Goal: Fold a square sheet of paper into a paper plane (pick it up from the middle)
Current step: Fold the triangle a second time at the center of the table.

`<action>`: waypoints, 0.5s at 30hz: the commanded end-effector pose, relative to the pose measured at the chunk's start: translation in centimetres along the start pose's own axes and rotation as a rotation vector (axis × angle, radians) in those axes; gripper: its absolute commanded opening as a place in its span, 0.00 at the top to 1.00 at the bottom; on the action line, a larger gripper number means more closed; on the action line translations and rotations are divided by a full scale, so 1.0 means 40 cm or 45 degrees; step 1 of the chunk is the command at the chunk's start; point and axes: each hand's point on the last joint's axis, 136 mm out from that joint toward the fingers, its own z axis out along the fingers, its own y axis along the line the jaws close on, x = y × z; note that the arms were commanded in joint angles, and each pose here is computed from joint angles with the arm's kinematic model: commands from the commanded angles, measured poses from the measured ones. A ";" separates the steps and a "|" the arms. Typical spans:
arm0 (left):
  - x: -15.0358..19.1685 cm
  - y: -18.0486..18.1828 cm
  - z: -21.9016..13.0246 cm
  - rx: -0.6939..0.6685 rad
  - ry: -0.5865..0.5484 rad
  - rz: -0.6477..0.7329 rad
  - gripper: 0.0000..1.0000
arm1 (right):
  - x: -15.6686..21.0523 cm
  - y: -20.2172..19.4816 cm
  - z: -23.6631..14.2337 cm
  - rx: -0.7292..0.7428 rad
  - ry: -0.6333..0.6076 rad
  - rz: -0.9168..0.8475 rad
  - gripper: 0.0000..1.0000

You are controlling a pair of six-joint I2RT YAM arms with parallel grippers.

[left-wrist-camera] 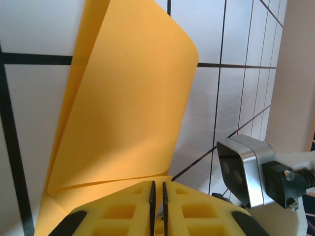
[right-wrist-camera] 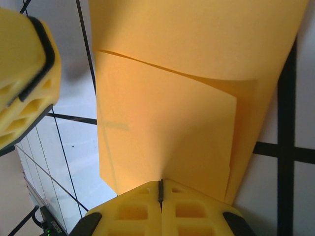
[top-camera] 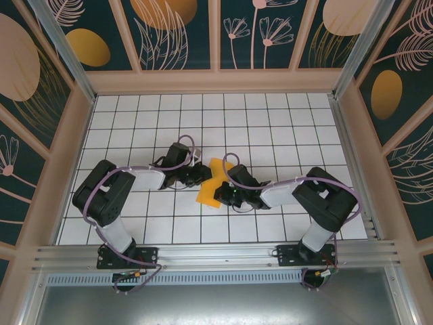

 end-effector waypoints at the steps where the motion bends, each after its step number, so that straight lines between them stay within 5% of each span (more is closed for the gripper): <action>1: 0.035 0.030 0.015 0.010 0.070 -0.003 0.85 | 0.050 -0.103 0.017 0.178 0.106 0.035 1.00; 15: -0.052 0.158 0.015 -0.249 -0.063 -0.016 0.88 | 0.081 -0.157 0.000 0.239 0.144 0.037 1.00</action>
